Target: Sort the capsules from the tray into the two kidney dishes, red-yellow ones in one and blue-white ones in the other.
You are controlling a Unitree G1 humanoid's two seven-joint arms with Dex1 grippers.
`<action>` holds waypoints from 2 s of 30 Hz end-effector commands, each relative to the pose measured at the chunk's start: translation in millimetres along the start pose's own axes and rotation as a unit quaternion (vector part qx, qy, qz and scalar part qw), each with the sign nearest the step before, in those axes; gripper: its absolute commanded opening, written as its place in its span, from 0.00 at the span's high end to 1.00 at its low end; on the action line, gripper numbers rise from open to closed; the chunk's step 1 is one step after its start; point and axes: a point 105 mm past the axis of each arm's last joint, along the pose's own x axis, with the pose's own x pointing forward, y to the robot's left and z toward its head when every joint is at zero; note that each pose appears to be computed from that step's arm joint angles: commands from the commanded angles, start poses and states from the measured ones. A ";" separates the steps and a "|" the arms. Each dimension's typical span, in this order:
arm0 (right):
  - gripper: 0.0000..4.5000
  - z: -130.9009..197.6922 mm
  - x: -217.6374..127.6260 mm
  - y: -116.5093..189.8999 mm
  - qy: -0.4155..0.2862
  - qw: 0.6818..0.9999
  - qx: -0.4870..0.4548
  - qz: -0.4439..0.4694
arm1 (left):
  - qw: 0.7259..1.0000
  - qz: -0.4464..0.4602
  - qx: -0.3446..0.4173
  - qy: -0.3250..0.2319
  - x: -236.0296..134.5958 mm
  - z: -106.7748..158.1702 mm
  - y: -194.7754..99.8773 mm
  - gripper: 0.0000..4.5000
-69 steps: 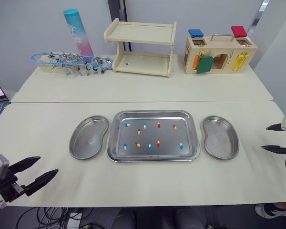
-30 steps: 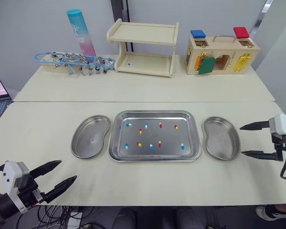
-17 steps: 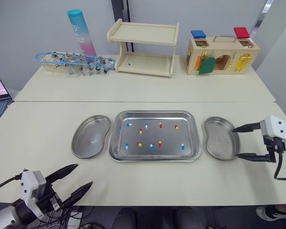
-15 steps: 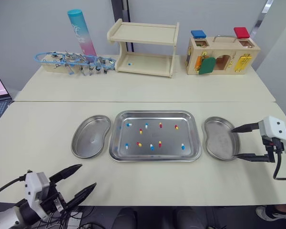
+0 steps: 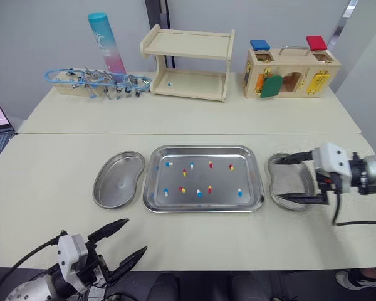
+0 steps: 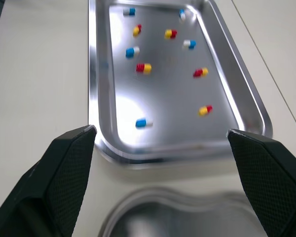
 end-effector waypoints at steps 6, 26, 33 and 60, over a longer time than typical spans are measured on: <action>0.04 31.2 60.6 0.5 -0.020 0.999 -0.024 0.032 | 0.999 0.033 0.008 -0.010 -8.3 -5.4 6.5 0.00; 0.56 60.9 185.9 12.1 -0.020 0.998 -0.024 0.054 | 1.000 0.022 0.019 -0.010 1.5 3.0 13.9 0.00; 0.49 63.5 208.5 10.4 -0.014 0.998 -0.021 0.052 | 1.000 0.016 0.021 -0.012 11.1 13.3 12.8 0.00; 0.28 63.5 254.2 15.0 -0.001 0.993 -0.045 0.105 | 0.999 0.035 0.008 -0.002 28.8 41.5 12.0 0.00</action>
